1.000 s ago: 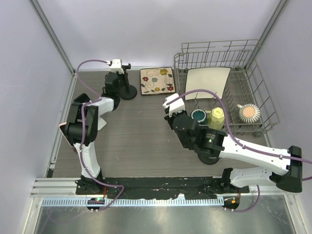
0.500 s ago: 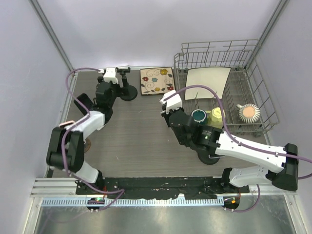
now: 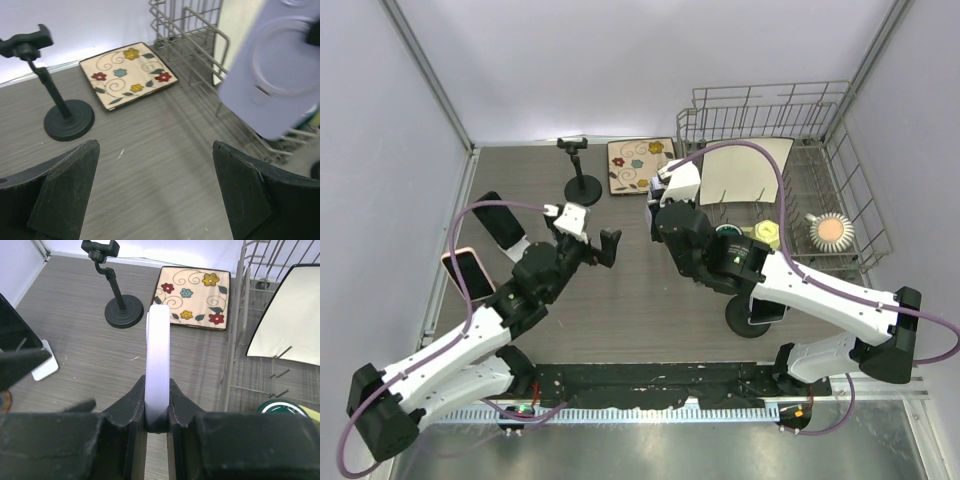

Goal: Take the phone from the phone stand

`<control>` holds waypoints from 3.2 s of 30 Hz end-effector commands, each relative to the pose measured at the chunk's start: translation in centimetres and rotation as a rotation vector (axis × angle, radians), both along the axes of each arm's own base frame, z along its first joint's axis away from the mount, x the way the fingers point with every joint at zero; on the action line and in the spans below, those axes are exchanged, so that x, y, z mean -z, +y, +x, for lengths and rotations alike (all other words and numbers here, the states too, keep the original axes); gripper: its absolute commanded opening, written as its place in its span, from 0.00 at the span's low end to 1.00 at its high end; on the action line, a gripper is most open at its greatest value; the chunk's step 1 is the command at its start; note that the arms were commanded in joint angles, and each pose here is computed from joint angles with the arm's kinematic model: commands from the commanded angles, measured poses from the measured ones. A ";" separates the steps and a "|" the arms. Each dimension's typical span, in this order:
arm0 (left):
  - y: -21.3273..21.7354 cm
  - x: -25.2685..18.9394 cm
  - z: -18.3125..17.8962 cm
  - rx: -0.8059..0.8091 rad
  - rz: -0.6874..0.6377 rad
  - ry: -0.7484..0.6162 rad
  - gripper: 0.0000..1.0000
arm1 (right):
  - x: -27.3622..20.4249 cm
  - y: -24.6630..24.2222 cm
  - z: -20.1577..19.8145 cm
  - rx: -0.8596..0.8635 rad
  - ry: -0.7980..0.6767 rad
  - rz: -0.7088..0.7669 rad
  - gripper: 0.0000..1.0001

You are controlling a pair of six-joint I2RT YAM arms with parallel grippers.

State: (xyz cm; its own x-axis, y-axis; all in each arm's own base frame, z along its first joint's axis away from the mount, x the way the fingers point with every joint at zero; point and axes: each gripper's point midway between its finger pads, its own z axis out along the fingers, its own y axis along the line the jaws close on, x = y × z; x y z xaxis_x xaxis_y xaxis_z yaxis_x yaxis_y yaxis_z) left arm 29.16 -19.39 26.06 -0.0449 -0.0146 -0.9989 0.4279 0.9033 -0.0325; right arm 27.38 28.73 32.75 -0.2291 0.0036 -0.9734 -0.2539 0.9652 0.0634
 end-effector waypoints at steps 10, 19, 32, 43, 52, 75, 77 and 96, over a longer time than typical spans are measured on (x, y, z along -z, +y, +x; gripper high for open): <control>-6.8 -2.3 -5.3 0.126 0.156 -0.201 1.00 | -2.1 1.4 0.3 0.069 0.088 0.277 0.01; -9.6 -2.1 -2.3 0.007 0.182 -0.273 0.96 | -1.6 2.0 0.1 0.069 0.119 0.331 0.01; -10.5 -2.1 -0.6 -0.098 0.103 -0.266 0.47 | -1.1 0.8 0.1 0.095 0.139 0.433 0.01; -9.5 -1.1 -1.6 -0.077 0.028 -0.180 0.00 | -1.6 -0.7 -0.1 0.102 0.104 0.517 0.26; -7.9 3.4 -2.0 -0.022 -0.041 0.055 0.00 | -3.8 -4.1 0.2 0.157 -0.006 0.466 0.79; -11.8 12.4 5.8 0.217 -0.503 0.807 0.00 | -5.8 -12.1 -1.3 0.239 -0.180 0.210 0.90; -12.8 12.3 6.7 0.228 -0.537 0.832 0.00 | -5.9 -12.9 -1.6 0.244 -0.189 0.196 0.90; -14.2 20.3 6.7 0.186 -0.594 1.032 0.26 | -5.0 -16.2 -3.0 0.279 -0.191 0.171 0.90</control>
